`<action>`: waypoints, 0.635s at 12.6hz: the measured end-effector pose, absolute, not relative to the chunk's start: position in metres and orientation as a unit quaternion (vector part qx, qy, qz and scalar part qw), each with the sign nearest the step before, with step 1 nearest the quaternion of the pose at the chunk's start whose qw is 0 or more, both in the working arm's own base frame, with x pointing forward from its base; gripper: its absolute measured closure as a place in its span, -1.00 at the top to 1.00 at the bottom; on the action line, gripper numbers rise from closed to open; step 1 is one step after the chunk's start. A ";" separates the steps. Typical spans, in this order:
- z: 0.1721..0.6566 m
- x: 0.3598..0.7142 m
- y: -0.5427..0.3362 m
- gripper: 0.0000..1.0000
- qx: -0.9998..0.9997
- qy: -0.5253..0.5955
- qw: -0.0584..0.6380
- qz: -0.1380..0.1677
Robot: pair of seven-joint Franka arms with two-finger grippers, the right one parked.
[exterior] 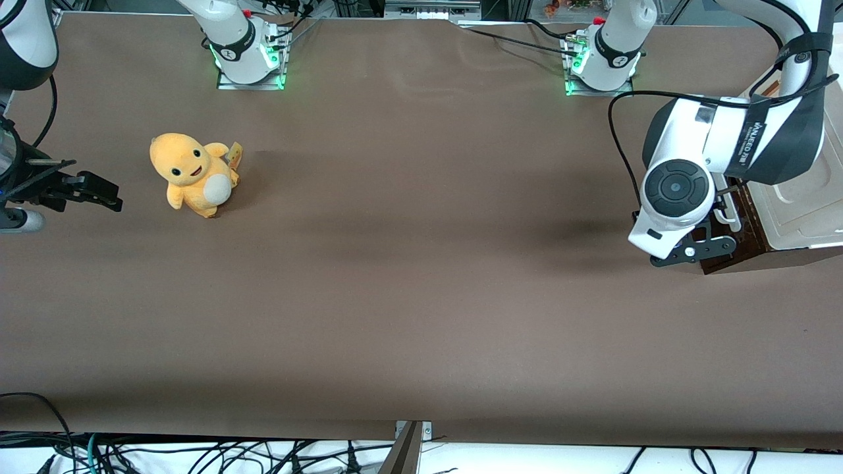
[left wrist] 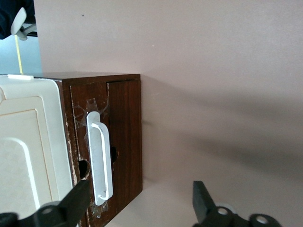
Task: Open lower drawer with left arm only
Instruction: 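Lower the open left gripper around the lower drawer's white bar handle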
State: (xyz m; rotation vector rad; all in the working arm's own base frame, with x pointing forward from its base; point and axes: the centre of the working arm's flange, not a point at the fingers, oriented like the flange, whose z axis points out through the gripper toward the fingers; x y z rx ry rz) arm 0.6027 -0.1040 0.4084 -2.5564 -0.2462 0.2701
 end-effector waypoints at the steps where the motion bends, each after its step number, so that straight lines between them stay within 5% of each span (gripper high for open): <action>1: 0.406 0.601 -0.105 0.85 -0.949 -0.096 0.284 0.098; 8: 0.363 0.582 -0.115 0.83 -0.919 -0.118 0.367 0.079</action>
